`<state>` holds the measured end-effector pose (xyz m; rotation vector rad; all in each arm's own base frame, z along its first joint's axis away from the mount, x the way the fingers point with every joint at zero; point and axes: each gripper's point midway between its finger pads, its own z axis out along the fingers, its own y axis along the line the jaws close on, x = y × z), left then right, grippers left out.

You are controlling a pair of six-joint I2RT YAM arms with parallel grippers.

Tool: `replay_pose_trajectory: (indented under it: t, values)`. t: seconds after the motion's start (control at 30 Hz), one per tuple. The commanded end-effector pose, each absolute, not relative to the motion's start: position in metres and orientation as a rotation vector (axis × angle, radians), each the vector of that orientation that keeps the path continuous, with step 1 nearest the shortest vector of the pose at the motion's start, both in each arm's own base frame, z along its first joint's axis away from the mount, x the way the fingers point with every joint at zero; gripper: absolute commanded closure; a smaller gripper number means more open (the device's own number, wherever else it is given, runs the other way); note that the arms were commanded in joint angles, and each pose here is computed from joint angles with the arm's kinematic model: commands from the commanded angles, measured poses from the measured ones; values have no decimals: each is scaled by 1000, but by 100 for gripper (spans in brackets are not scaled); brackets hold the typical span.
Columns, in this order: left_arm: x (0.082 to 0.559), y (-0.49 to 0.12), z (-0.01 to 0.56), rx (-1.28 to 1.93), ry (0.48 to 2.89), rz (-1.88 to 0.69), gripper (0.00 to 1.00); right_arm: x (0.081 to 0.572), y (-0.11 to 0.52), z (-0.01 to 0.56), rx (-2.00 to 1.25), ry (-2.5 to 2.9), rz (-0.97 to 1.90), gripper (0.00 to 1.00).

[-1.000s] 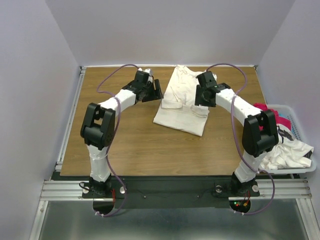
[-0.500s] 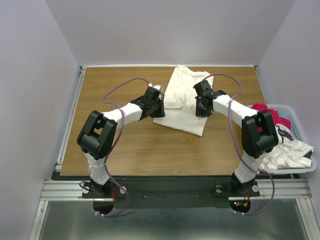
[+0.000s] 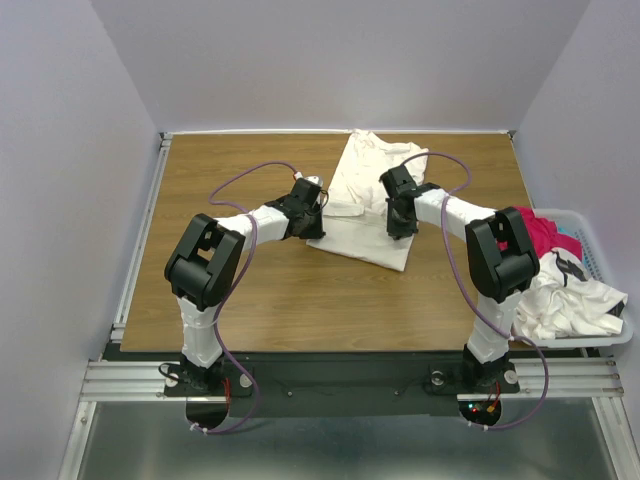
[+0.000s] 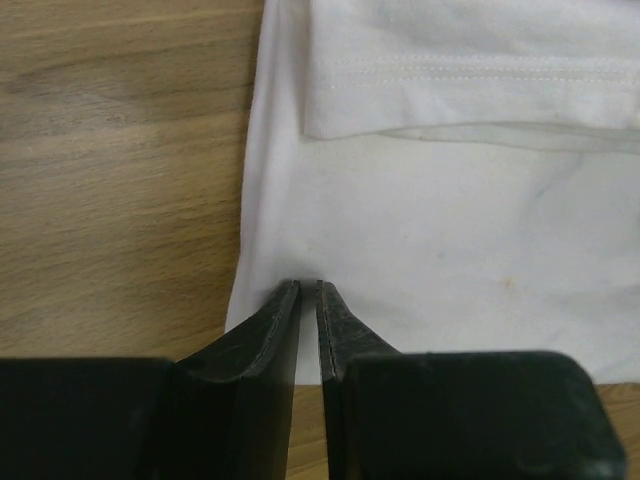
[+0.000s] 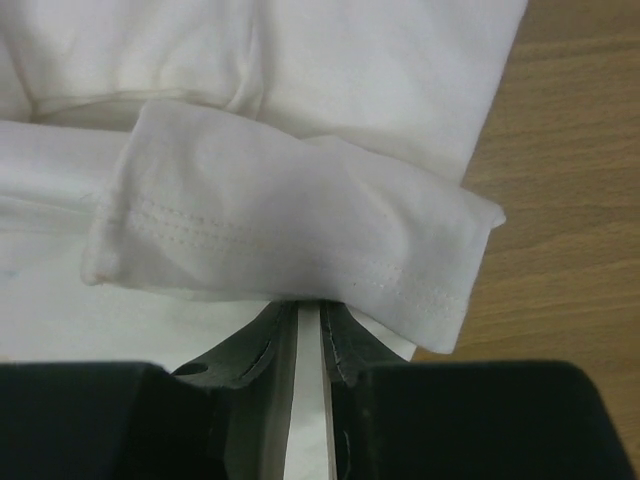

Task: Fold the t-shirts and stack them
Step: Fold the tshirt

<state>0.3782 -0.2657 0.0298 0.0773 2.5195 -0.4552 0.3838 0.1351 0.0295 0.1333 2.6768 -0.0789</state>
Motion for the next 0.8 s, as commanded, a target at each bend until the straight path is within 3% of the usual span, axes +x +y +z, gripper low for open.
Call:
replay_pose_trajectory:
  t: [0.0,0.27,0.43,0.6,0.77]
  values:
    - [362,-247,1,74,2616,-347,76,417,132,44,164,2577,-112,80]
    - [348,-242,-6,74,2649,-351,76,477,90,72,332,2449,-165,77]
    - [342,-241,-4,70,2654,-366,76,509,100,129,299,2329,-60,73]
    - [340,-244,-1,80,2657,-395,76,486,161,151,78,2330,149,72]
    - [335,-243,3,76,2656,-408,76,432,237,125,-126,2405,391,73]
